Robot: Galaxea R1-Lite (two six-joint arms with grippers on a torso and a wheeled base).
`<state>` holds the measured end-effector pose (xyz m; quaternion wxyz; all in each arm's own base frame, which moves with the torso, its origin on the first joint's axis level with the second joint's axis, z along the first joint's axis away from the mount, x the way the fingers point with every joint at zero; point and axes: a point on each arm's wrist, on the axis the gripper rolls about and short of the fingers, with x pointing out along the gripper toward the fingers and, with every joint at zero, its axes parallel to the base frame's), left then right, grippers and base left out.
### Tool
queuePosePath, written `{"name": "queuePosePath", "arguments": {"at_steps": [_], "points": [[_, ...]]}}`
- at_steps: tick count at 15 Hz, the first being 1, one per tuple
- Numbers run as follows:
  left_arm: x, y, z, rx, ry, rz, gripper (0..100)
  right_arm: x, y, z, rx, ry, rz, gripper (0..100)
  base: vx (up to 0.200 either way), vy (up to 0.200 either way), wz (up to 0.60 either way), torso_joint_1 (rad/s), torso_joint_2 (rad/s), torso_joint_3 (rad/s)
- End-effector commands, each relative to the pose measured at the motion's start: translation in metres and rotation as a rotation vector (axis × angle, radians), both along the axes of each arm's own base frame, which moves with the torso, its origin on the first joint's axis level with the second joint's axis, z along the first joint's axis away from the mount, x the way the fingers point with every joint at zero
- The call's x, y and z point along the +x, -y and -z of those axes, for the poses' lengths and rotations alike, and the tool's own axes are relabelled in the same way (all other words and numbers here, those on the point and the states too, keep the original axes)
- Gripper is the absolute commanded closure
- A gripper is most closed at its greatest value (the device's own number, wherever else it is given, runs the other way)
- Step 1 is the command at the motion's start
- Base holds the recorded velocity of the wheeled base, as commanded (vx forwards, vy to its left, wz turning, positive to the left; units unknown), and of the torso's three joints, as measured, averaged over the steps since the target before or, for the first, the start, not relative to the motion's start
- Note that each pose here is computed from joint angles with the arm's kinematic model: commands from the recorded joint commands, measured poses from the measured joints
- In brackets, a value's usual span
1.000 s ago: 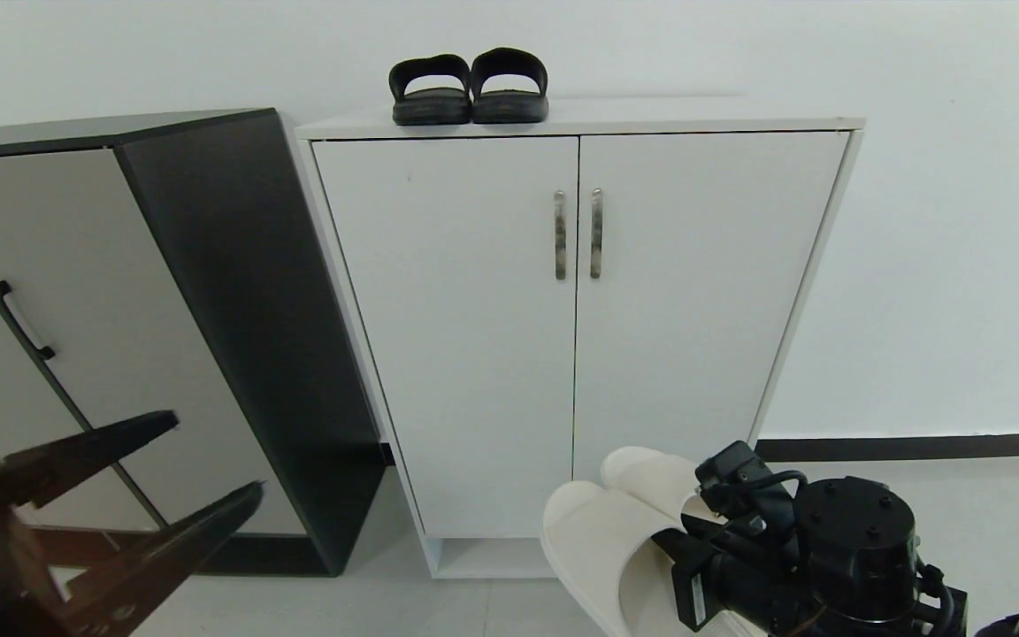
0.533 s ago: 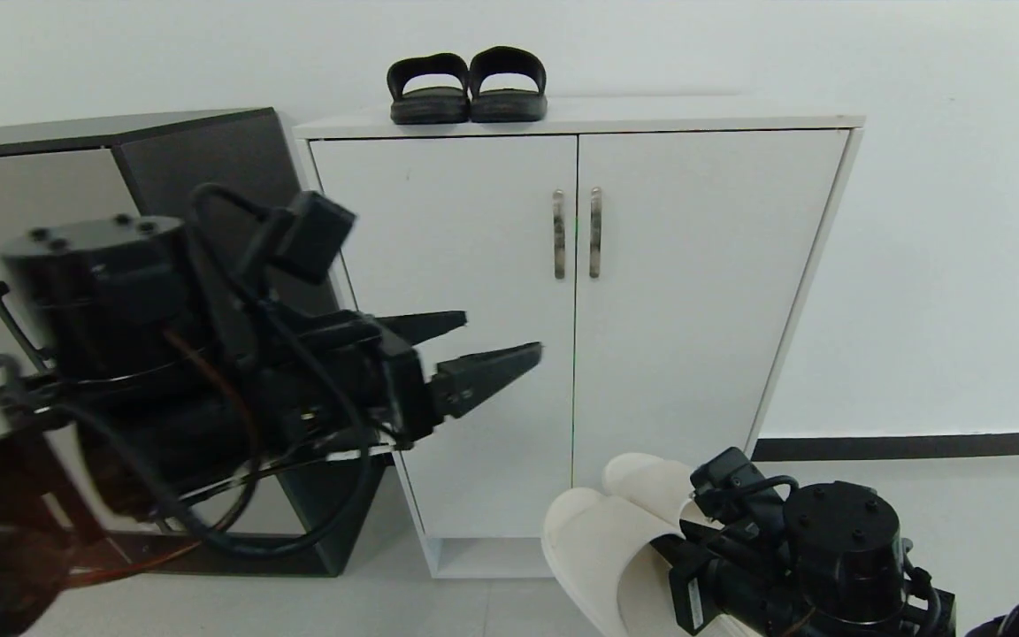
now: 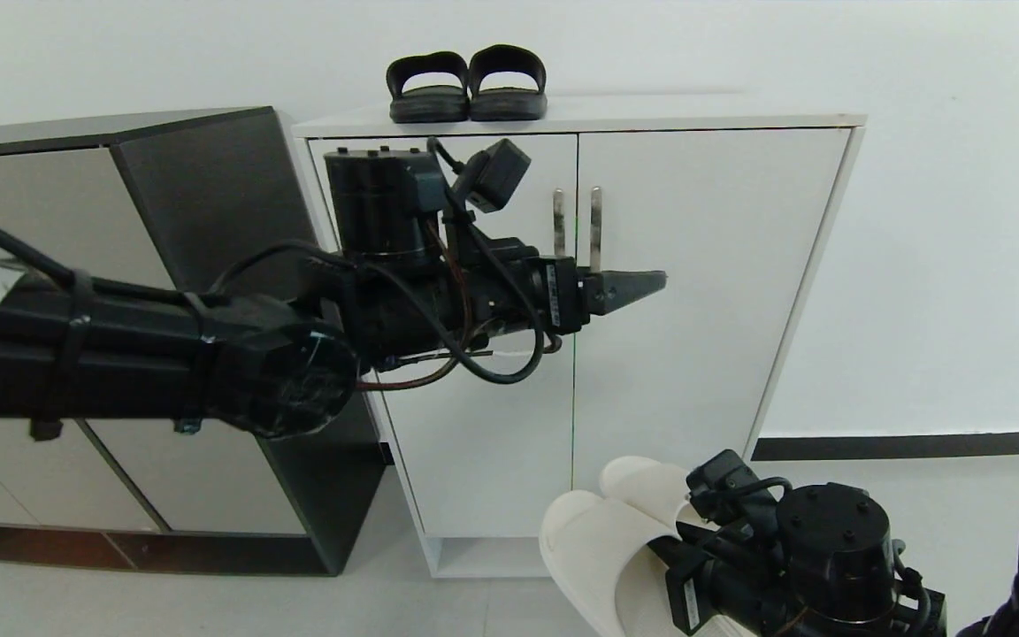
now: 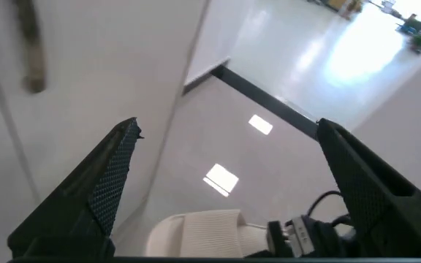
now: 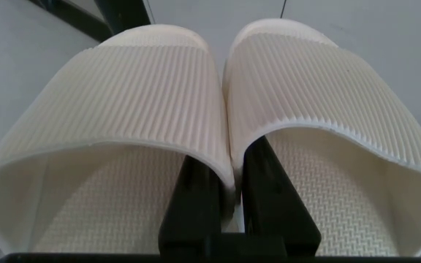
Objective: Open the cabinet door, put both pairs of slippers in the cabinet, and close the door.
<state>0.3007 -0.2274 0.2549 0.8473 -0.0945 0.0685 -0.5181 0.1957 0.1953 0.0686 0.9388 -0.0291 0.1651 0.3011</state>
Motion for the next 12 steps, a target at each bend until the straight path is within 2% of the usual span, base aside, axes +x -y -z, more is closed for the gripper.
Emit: {"name": "queuePosePath", "arguments": {"at_steps": [1,2,3,5,7,10,12], "points": [[0.018,0.006,-0.007,-0.007,-0.028,0.046,0,0.001,-0.001,0.004,-0.009,-0.008,0.001,100,0.0,0.0,0.0,0.0,0.0,0.0],[0.023,0.002,-0.013,-0.034,-0.051,0.095,0,0.001,-0.001,0.004,0.0,0.001,0.001,100,0.0,0.0,0.0,0.0,0.0,0.0],[0.029,-0.001,-0.014,-0.044,-0.061,0.11,0,0.001,-0.001,0.003,0.001,0.002,0.001,100,0.0,0.0,0.0,0.0,0.0,0.0],[0.036,-0.005,-0.011,-0.043,-0.067,0.107,0,-0.001,0.001,0.004,-0.005,-0.003,-0.001,100,0.0,0.0,0.0,0.0,0.0,0.0],[0.047,-0.004,-0.011,-0.051,-0.053,0.086,0,0.0,0.0,0.004,-0.003,-0.001,-0.002,100,0.0,0.0,0.0,0.0,0.0,0.0],[0.057,0.005,-0.011,-0.061,-0.035,0.008,0,0.0,0.0,0.005,-0.005,-0.005,-0.003,100,0.0,0.0,0.0,0.0,0.0,0.0],[0.058,0.007,-0.016,-0.072,-0.02,0.01,0,0.0,0.0,0.005,-0.005,-0.005,-0.003,100,0.0,0.0,0.0,0.0,0.0,0.0]]}}
